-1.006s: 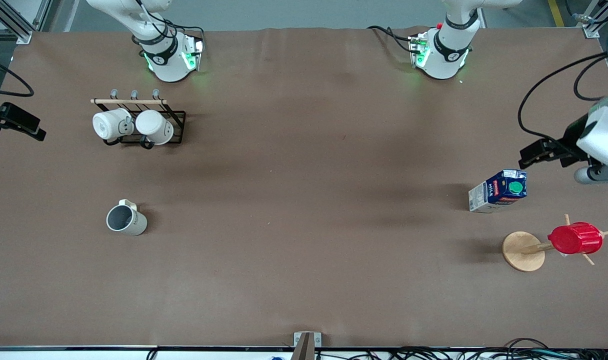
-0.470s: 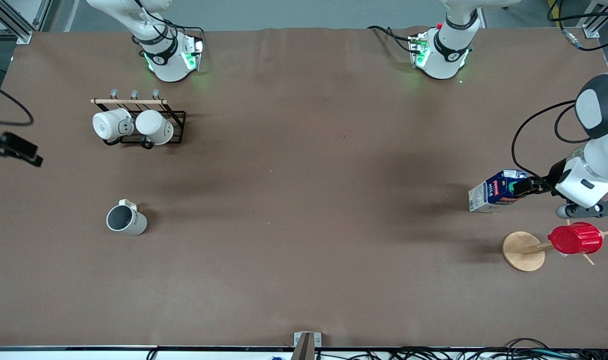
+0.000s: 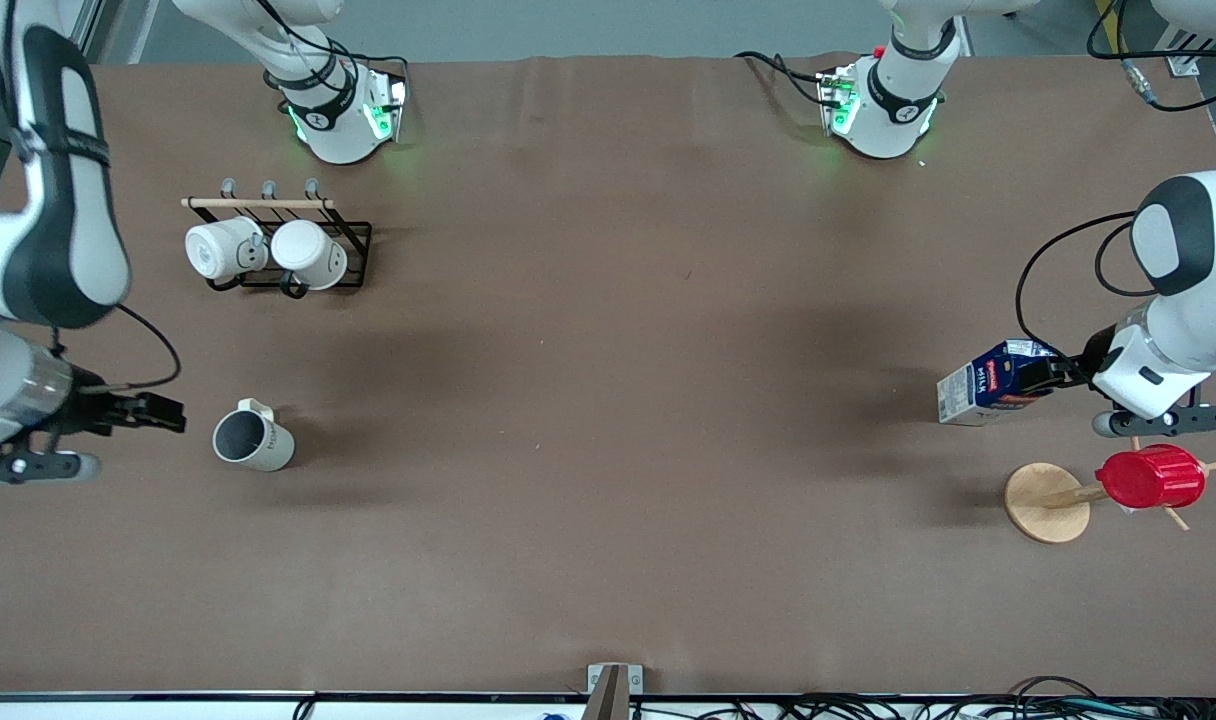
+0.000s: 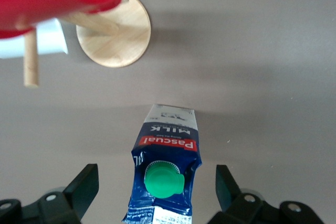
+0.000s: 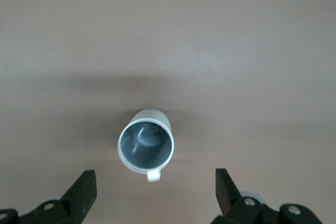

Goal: Place cup and milk on table
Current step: 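Grasp the milk carton with the left gripper while the right gripper grasps the mug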

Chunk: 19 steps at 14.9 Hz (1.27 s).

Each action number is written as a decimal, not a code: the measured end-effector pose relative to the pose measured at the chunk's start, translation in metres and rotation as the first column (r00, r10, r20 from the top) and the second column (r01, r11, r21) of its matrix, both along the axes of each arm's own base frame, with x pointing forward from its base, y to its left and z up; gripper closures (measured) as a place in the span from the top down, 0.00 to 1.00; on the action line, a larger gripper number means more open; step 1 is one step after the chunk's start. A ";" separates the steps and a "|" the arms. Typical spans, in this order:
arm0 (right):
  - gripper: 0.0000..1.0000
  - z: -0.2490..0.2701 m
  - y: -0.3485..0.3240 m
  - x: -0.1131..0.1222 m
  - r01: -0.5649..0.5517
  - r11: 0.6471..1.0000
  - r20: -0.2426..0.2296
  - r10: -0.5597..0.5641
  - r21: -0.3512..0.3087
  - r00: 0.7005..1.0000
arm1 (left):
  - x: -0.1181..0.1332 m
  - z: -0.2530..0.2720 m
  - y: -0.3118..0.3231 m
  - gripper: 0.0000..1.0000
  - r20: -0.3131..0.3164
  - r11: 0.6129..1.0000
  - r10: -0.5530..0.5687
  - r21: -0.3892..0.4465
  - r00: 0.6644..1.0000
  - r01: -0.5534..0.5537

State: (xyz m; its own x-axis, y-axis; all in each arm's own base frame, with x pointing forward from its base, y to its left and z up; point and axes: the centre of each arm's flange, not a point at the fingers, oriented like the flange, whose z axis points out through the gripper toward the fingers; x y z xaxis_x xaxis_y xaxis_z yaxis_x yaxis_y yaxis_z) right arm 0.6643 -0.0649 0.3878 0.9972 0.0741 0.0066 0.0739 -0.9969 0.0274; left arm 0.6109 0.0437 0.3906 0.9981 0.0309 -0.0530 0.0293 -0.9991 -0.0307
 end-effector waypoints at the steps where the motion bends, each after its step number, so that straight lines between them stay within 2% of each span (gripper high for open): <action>1: 1.00 -0.022 -0.001 -0.001 -0.021 1.000 0.007 0.021 -0.002 1.000 | -0.002 -0.004 0.000 0.98 -0.010 1.000 -0.013 -0.002 1.000 0.013; 6: 1.00 -0.101 -0.008 -0.013 -0.101 0.995 0.051 0.102 -0.022 0.993 | -0.011 -0.022 0.008 0.98 -0.046 0.999 -0.044 -0.012 0.998 0.043; 11: 0.98 -0.137 -0.018 -0.023 -0.127 0.991 0.063 0.129 -0.037 0.990 | -0.014 -0.036 0.005 0.97 -0.058 0.999 -0.049 -0.015 0.997 0.049; 12: 0.92 -0.139 -0.018 -0.023 -0.127 0.991 0.062 0.129 -0.037 0.990 | -0.015 -0.039 0.005 0.97 -0.064 0.999 -0.049 -0.015 0.997 0.049; 14: 0.74 -0.141 -0.018 -0.024 -0.128 0.991 0.059 0.129 -0.036 0.990 | -0.016 -0.044 0.005 0.97 -0.071 0.999 -0.050 -0.016 0.996 0.049; 15: 0.58 -0.142 -0.017 -0.024 -0.128 0.991 0.057 0.130 -0.035 0.990 | -0.016 -0.045 0.005 0.97 -0.072 0.999 -0.050 -0.016 0.996 0.049; 16: 0.47 -0.143 -0.017 -0.024 -0.128 0.991 0.056 0.130 -0.035 0.990 | -0.016 -0.046 0.005 0.96 -0.072 0.999 -0.050 -0.016 0.996 0.049; 17: 0.41 -0.144 -0.017 -0.025 -0.128 0.991 0.054 0.129 -0.034 0.990 | -0.016 -0.046 0.005 0.93 -0.071 0.999 -0.051 -0.016 0.996 0.050; 18: 0.41 -0.146 -0.017 -0.026 -0.127 0.991 0.050 0.129 -0.033 0.990 | -0.016 -0.046 0.005 0.93 -0.070 0.999 -0.051 -0.016 0.996 0.050; 19: 0.36 -0.149 -0.017 -0.026 -0.123 0.992 0.048 0.125 -0.029 0.991 | -0.016 -0.046 0.005 0.89 -0.069 0.999 -0.051 -0.016 0.996 0.050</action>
